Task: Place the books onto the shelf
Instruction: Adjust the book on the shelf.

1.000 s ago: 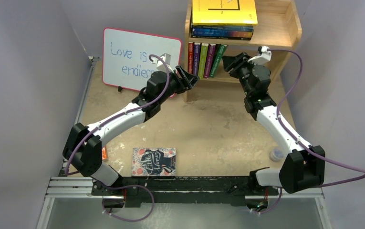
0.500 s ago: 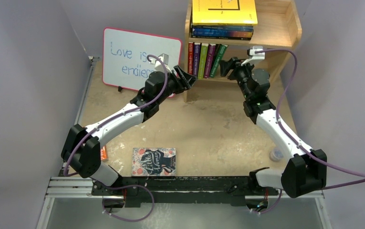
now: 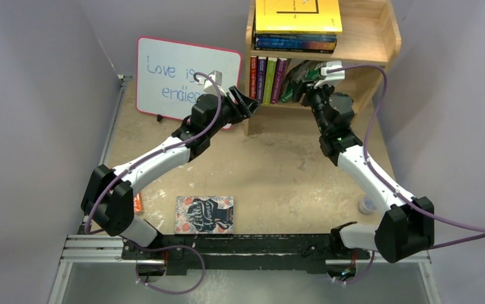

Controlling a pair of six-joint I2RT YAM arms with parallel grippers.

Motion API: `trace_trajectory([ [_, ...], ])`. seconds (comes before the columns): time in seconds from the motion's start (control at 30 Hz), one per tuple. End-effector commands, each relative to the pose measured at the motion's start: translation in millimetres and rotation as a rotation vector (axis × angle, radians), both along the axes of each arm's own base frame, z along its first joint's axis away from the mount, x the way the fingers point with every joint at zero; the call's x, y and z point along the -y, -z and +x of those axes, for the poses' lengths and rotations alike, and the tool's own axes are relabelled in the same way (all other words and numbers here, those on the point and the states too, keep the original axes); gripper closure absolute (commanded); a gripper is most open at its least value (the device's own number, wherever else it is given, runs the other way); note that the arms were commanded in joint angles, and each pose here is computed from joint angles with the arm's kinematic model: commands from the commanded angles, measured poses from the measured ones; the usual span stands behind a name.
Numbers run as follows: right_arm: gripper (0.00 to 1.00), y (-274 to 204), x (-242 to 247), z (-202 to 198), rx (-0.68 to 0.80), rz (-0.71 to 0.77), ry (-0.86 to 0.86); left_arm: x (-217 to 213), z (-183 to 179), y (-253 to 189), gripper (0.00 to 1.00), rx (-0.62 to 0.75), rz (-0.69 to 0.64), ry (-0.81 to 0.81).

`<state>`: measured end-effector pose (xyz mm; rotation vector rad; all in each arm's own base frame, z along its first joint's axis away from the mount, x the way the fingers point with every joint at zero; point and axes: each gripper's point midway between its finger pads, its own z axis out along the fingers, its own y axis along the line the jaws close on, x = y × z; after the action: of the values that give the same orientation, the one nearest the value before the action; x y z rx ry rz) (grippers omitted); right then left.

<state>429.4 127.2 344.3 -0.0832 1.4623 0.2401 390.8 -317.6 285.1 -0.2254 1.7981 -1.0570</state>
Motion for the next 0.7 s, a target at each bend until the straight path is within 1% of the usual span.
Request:
trace_trajectory([
  [0.0, 0.35, -47.7, 7.0, 4.8, 0.136, -0.019, 0.121, -9.3, 2.7, -20.5, 0.42, 0.060, -0.020, -0.021],
  [0.1, 0.40, -51.2, 8.8, 6.7, 0.147, -0.014, 0.192, -11.2, 3.9, -18.0, 0.42, 0.055, -0.020, -0.027],
  [0.17, 0.45, -54.3, 10.2, 6.9, 0.151, 0.005, 0.226, -12.3, 4.5, -16.7, 0.42, 0.052, -0.019, -0.030],
  [0.3, 0.60, -56.2, 11.7, 7.6, 0.162, 0.018, 0.263, -13.0, 4.5, -16.8, 0.42, 0.050, -0.021, -0.030],
  [0.37, 0.70, -59.5, 6.3, 6.4, 0.177, -0.027, 0.252, -13.1, 3.9, -17.5, 0.42, 0.050, -0.022, -0.028],
  [0.47, 0.80, -68.3, -6.2, 0.9, 0.212, -0.151, 0.215, -14.0, 4.1, -18.1, 0.42, 0.051, -0.021, -0.031],
  [0.57, 0.83, -77.3, -9.9, -4.3, 0.224, -0.250, 0.197, -14.3, 4.0, -19.8, 0.42, 0.055, -0.024, -0.031],
  [0.67, 0.82, -82.3, -15.2, -7.8, 0.242, -0.277, 0.169, -14.6, 4.9, -18.5, 0.42, 0.054, -0.025, -0.032],
])
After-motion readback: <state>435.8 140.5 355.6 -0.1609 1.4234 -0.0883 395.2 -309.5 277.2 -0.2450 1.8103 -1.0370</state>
